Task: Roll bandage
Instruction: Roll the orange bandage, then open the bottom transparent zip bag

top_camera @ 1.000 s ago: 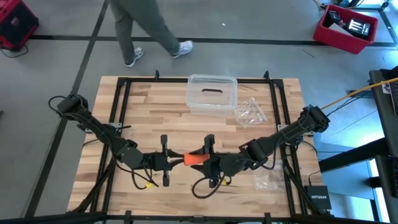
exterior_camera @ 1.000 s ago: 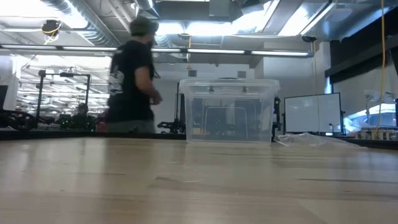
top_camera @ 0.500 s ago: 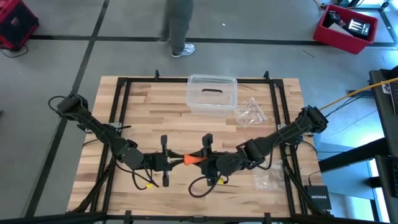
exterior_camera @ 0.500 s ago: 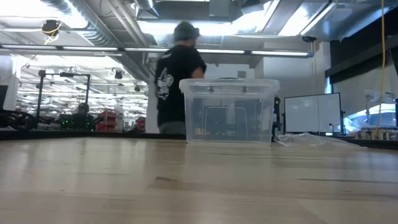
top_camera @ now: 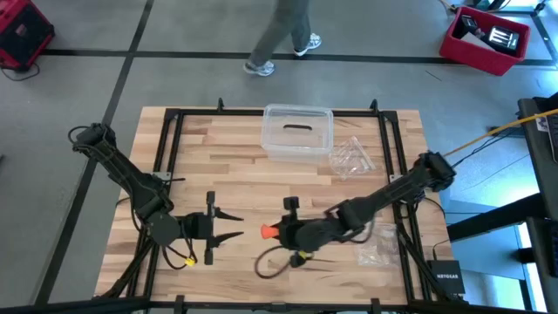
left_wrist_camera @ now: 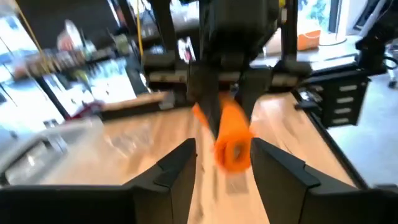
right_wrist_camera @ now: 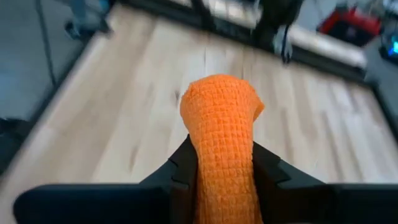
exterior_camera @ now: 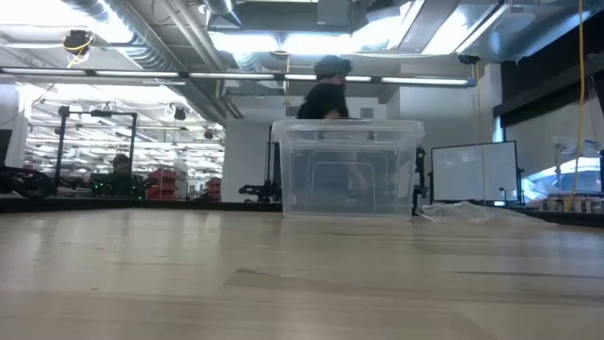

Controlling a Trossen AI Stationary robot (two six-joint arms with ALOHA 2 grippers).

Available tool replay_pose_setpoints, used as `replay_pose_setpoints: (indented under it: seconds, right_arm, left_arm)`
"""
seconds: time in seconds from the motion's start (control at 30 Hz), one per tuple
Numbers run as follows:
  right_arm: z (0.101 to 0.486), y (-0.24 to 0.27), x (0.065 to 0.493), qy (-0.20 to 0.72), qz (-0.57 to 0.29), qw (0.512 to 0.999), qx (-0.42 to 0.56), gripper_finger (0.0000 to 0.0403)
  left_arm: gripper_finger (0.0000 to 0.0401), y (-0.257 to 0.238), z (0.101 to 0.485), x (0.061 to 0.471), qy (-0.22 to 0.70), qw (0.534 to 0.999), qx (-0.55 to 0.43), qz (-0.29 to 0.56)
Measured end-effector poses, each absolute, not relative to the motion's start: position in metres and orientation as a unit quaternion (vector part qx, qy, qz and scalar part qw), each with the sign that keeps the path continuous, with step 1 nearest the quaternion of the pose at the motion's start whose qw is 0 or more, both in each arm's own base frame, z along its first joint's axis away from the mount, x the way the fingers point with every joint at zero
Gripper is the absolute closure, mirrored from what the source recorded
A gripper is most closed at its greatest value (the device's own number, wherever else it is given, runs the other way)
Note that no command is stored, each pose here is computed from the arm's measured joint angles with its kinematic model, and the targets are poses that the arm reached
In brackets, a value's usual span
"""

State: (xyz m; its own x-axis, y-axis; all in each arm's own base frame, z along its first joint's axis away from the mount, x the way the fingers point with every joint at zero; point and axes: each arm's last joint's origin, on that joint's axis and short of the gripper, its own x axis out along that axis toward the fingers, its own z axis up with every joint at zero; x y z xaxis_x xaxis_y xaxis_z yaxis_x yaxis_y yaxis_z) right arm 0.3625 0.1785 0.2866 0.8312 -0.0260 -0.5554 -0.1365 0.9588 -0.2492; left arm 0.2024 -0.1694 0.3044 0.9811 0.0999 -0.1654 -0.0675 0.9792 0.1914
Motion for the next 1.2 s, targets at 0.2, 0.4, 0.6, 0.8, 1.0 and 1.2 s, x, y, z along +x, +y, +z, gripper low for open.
replay_pose_setpoints:
  seconds: [0.2,0.4,0.6,0.8,1.0,1.2]
  right_arm:
    - [0.217,0.175,0.396,0.320,0.007,0.942,-0.105,0.0318]
    - [0.164,0.155,0.426,0.320,-0.017,0.944,-0.082,0.0317]
    - [0.137,0.129,0.443,0.328,-0.015,0.943,-0.055,0.0315]
    - [0.131,0.115,0.448,0.340,-0.004,0.940,-0.035,0.0304]
    - [0.130,0.112,0.449,0.341,-0.006,0.939,-0.035,0.0219]
    - [0.132,0.113,0.449,0.337,-0.004,0.941,-0.043,0.0138]
  left_arm:
    - [0.0261,-0.175,0.278,0.197,0.165,0.984,0.049,0.051]
    - [0.0269,-0.187,0.255,0.197,0.205,0.977,0.028,0.058]
    - [0.0270,-0.195,0.234,0.205,0.227,0.971,0.031,0.070]
    - [0.0270,-0.198,0.227,0.207,0.243,0.968,0.033,0.062]
    - [0.0270,-0.197,0.226,0.207,0.244,0.967,0.023,0.067]
    - [0.0270,-0.197,0.226,0.207,0.246,0.966,0.014,0.071]
